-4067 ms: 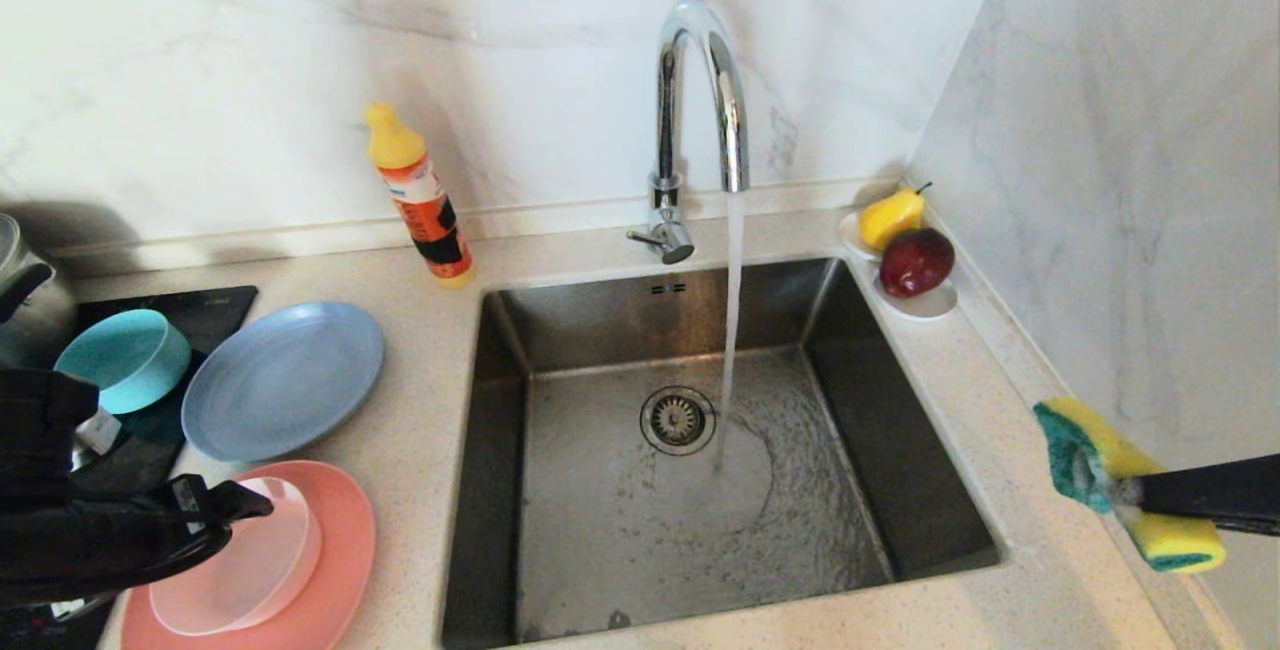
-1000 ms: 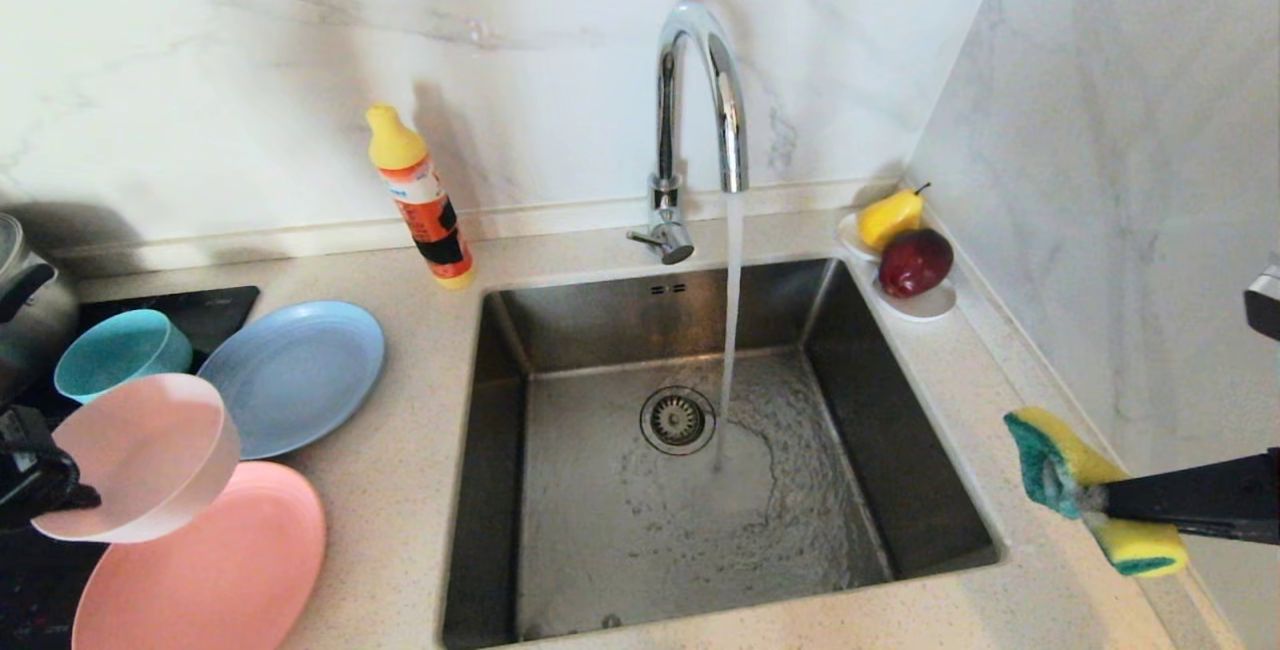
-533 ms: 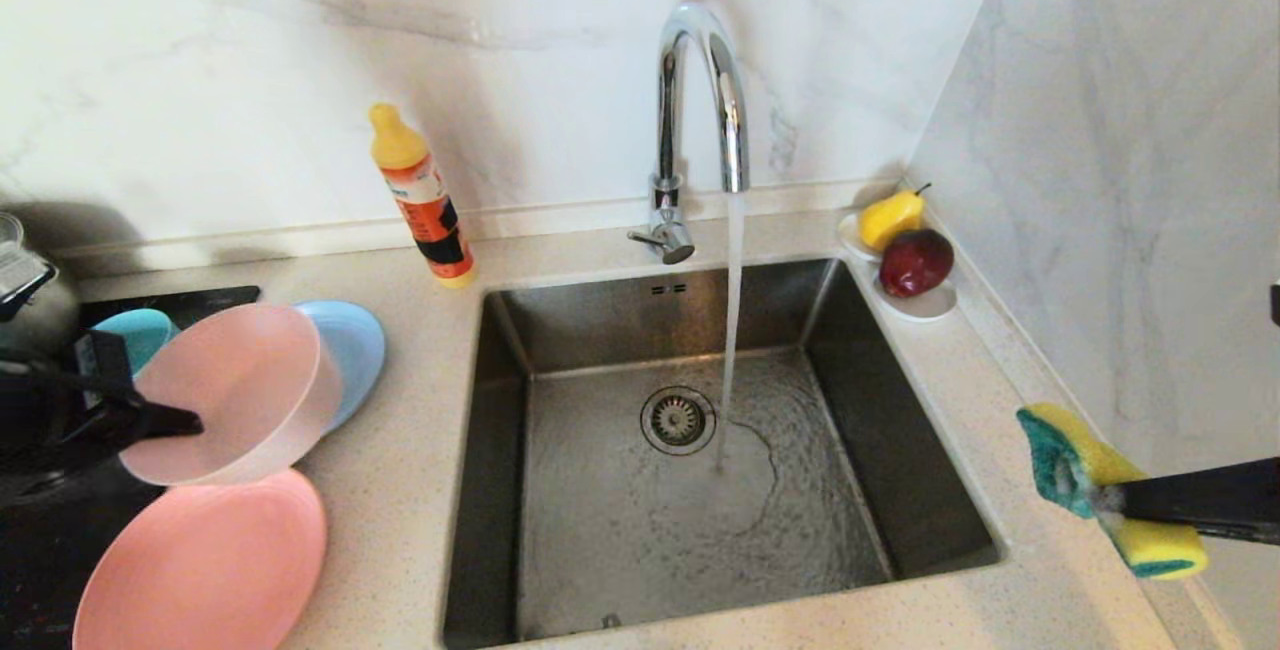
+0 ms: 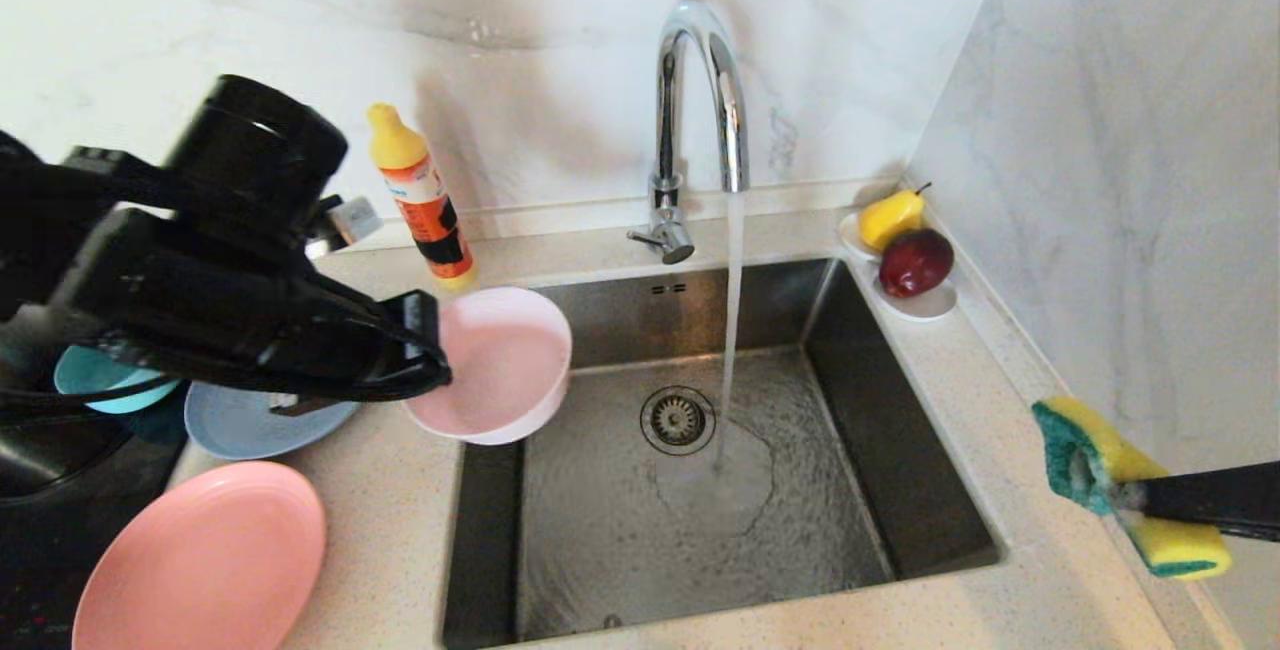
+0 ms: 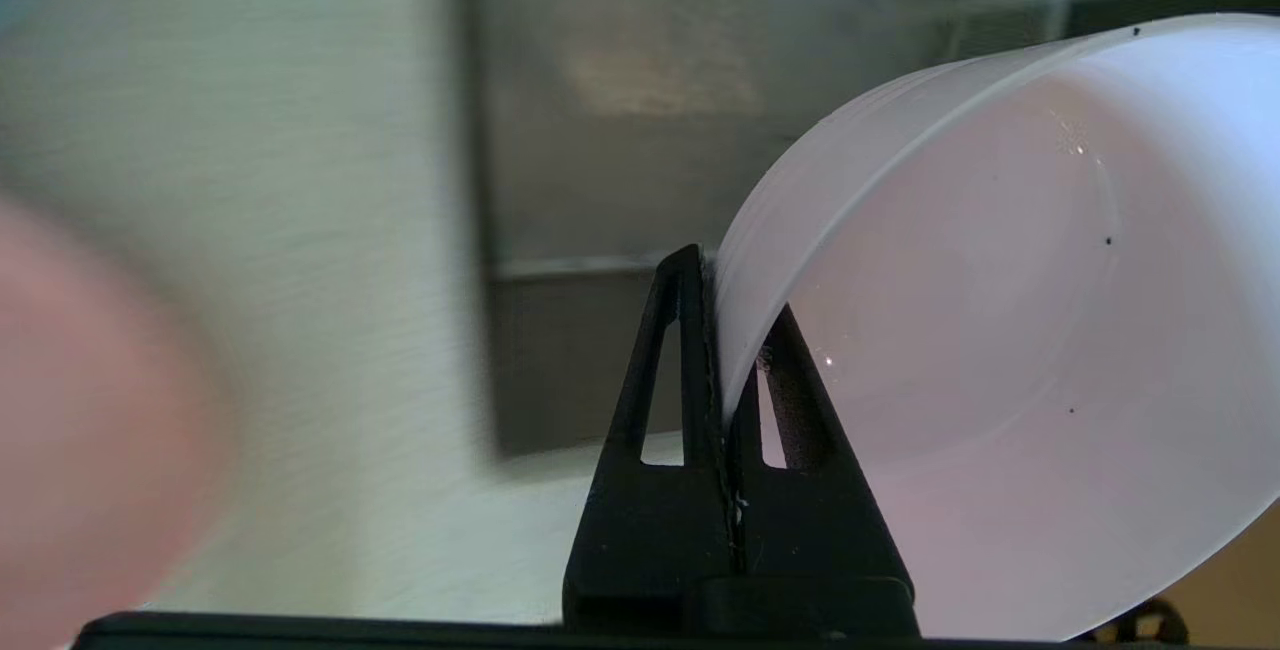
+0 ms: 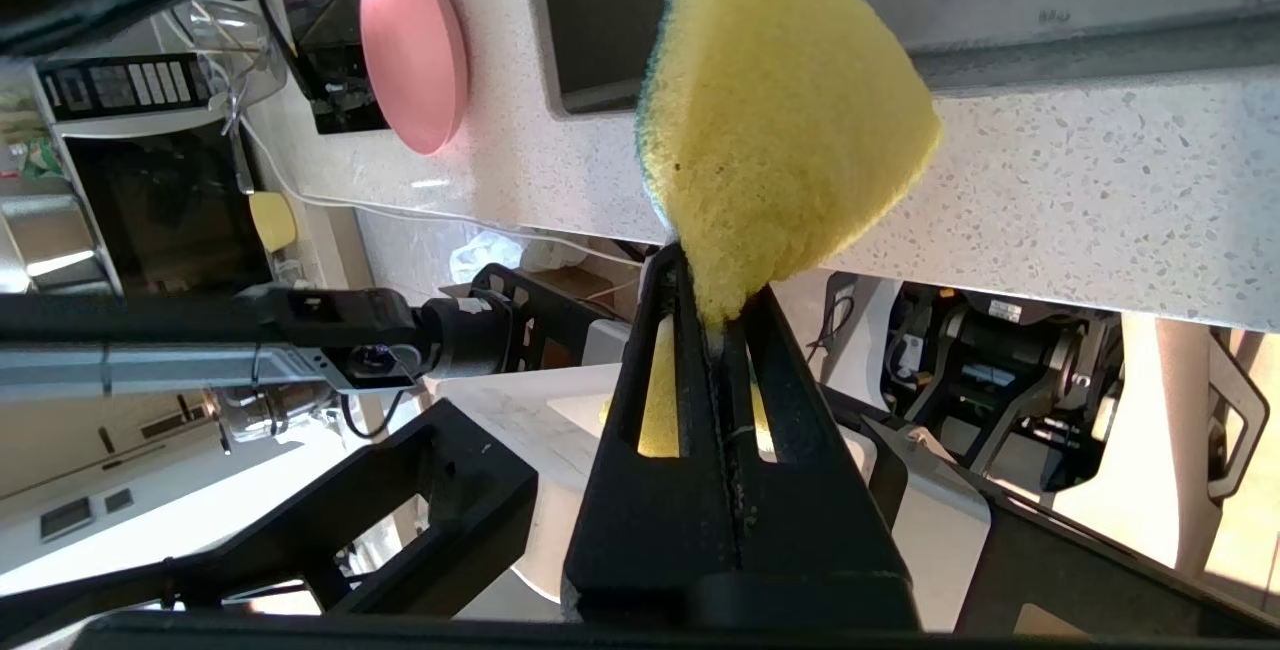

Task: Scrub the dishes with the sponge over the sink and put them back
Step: Wash the bowl

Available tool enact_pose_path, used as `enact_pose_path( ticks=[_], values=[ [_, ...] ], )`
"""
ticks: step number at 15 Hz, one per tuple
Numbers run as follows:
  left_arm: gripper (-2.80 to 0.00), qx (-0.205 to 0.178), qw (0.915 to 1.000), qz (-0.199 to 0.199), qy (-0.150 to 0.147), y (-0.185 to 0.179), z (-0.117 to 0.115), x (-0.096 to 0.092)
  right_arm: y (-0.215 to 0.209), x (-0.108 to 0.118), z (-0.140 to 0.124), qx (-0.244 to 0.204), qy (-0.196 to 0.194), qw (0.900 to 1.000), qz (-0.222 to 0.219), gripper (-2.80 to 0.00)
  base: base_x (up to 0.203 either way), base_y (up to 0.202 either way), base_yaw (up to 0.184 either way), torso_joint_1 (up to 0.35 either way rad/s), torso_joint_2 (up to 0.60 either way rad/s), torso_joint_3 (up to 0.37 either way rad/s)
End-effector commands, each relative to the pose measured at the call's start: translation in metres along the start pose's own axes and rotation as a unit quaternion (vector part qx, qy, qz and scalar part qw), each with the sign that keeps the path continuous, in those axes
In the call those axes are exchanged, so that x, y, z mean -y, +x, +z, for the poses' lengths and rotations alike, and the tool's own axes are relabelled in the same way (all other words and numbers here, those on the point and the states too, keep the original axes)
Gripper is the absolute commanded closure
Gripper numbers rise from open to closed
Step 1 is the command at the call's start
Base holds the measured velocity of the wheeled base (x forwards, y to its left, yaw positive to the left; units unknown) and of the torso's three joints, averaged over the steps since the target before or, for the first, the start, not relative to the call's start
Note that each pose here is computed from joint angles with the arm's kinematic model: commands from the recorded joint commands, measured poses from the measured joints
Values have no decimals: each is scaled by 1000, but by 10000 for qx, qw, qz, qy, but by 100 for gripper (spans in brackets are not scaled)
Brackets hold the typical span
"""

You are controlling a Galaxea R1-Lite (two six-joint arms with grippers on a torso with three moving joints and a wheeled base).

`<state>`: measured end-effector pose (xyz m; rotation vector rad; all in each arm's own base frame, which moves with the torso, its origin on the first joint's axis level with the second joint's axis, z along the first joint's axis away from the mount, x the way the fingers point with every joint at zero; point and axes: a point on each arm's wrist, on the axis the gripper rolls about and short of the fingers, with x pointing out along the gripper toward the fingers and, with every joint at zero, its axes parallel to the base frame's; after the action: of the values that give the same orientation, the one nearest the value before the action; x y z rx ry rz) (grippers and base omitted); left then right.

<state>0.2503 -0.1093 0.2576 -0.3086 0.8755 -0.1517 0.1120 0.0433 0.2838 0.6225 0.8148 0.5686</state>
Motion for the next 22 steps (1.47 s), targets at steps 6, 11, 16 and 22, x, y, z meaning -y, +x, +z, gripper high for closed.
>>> enact_pose_path(
  ticks=[6, 11, 16, 22],
  values=[
    [0, -310, 9986, -267, -322, 109, -22, 86, -3, 2, -6, -26, 13, 10000, -11, 0, 0, 0, 0, 0, 0, 0],
    [0, 34, 9978, -294, -587, 151, -20, 111, -5, -1, -5, 35, -30, 10000, 31, 0, 0, 0, 0, 0, 0, 0],
    [0, 174, 9960, -451, -756, 167, -12, 125, -5, -1, -4, 35, -68, 10000, 31, 0, 0, 0, 0, 0, 0, 0],
    [0, 197, 9957, -540, -730, 179, -13, 136, -3, 1, -5, 7, -53, 10000, 2, 0, 0, 0, 0, 0, 0, 0]
  ],
)
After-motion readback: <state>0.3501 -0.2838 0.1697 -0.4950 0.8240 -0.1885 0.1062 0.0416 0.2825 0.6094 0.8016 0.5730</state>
